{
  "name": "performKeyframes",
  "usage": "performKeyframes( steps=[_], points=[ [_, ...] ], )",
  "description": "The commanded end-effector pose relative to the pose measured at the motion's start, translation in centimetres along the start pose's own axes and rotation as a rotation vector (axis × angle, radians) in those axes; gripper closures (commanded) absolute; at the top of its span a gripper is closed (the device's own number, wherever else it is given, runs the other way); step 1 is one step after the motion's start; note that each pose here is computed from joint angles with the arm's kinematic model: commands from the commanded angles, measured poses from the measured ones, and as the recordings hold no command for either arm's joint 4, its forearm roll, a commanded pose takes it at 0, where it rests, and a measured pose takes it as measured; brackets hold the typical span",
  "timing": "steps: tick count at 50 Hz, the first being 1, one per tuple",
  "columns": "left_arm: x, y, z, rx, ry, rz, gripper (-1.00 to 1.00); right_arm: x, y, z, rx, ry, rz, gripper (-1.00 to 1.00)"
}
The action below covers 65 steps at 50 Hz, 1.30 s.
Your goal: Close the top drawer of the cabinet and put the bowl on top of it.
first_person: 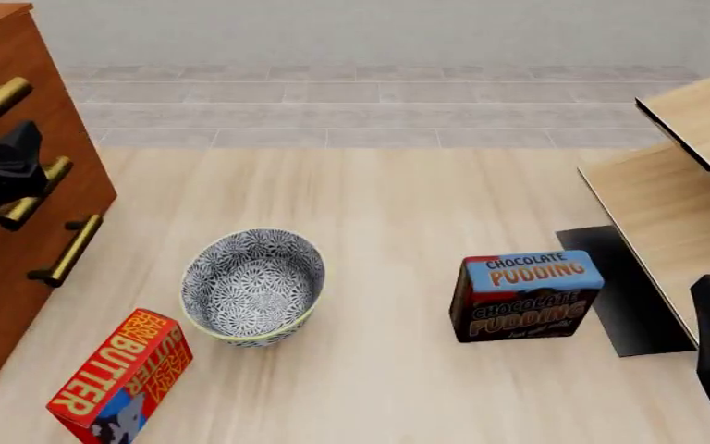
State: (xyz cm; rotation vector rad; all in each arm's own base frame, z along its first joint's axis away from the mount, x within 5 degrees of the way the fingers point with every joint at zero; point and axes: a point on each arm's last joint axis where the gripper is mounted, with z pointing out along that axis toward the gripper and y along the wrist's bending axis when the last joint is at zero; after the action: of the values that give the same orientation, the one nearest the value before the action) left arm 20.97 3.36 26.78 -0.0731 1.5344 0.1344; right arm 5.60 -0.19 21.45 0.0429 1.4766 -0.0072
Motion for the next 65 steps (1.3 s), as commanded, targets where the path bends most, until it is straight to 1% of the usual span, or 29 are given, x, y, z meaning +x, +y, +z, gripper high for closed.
performKeyframes(
  steps=[1,5,7,12,24,25,32,34,35,40,44,45,49,51,54,55,56,58,60,61,63,64,65],
  points=[
    [-0.2,2.5,0.2,-0.143,0.004,-0.001,-1.0,0.0,0.0,0.0,0.001,0.0,0.001,-1.0],
    [-0.4,2.4,-0.1,-0.137,0.001,-0.006,-1.0,0.0,0.0,0.0,0.001,-0.001,0.001,-1.0],
    [-0.8,2.1,-0.5,-0.128,-0.005,-0.004,-1.0,0.0,0.0,0.0,0.001,-0.001,0.002,-1.0],
    [-0.9,1.5,-1.1,-0.101,-0.007,-0.012,-1.0,-0.1,0.0,0.0,0.0,-0.001,0.001,-1.0],
    [-2.6,-0.1,-3.7,-0.022,-0.008,-0.018,-1.0,0.0,0.0,0.0,-0.003,0.0,0.006,-1.0],
    [-3.0,-0.2,-4.1,-0.015,-0.01,-0.018,-1.0,0.0,0.0,0.0,-0.003,0.0,0.006,-1.0],
    [-3.8,-0.8,-5.1,0.02,-0.006,-0.008,-1.0,-0.1,0.0,0.0,-0.005,0.0,0.007,-1.0],
    [-4.2,-1.2,-5.5,0.048,0.002,-0.007,-1.0,0.0,0.0,0.0,-0.007,0.0,0.007,-1.0],
    [-4.2,-1.2,-5.5,0.048,0.002,-0.007,-1.0,0.0,0.0,0.0,-0.007,0.0,0.007,-1.0],
    [-5.1,-1.8,-6.1,0.095,0.017,0.026,-1.0,0.0,0.1,0.0,-0.01,0.0,0.005,-1.0],
    [-5.8,-2.1,-6.4,0.117,0.024,0.041,-1.0,0.0,0.1,0.0,-0.01,-0.001,0.005,-1.0],
    [-5.9,-2.2,-6.3,0.124,0.032,0.061,-1.0,0.0,0.0,0.0,-0.009,-0.002,0.006,-1.0],
    [-6.3,-2.6,-6.1,0.154,0.059,0.075,-1.0,-0.1,0.0,0.0,-0.008,-0.003,0.007,-1.0],
    [-6.5,-2.7,-5.7,0.161,0.087,0.089,-1.0,-0.1,0.0,0.0,-0.008,-0.004,0.007,-1.0],
    [-6.1,-2.9,-4.7,0.167,0.142,0.08,-1.0,-0.1,0.0,0.0,-0.007,-0.005,0.009,-1.0],
    [-6.1,-2.9,-4.7,0.167,0.142,0.08,-1.0,-0.1,0.0,0.0,-0.007,-0.005,0.009,-1.0],
    [-6.0,-3.0,-4.5,0.17,0.152,0.093,-1.0,-0.1,0.0,0.0,-0.007,-0.006,0.01,-1.0],
    [-6.0,-3.1,-4.1,0.178,0.178,0.094,-1.0,-0.1,0.0,0.0,-0.005,-0.006,0.012,-1.0],
    [-6.3,-3.2,-3.9,0.179,0.19,0.087,-1.0,-0.1,0.0,0.0,-0.005,-0.006,0.013,-1.0],
    [-6.5,-3.5,-3.6,0.193,0.213,0.078,-1.0,-0.1,0.0,0.0,-0.004,-0.006,0.013,-1.0],
    [-6.9,-3.5,-3.6,0.195,0.221,0.065,-1.0,-0.1,0.0,0.0,-0.004,-0.006,0.012,-1.0],
    [-7.0,-3.8,-3.4,0.209,0.238,0.061,-1.0,-0.1,0.0,0.0,-0.005,-0.007,0.012,-1.0],
    [-7.0,-3.8,-3.4,0.209,0.238,0.061,-1.0,-0.1,0.0,0.0,-0.005,-0.007,0.012,-1.0]
  ],
)
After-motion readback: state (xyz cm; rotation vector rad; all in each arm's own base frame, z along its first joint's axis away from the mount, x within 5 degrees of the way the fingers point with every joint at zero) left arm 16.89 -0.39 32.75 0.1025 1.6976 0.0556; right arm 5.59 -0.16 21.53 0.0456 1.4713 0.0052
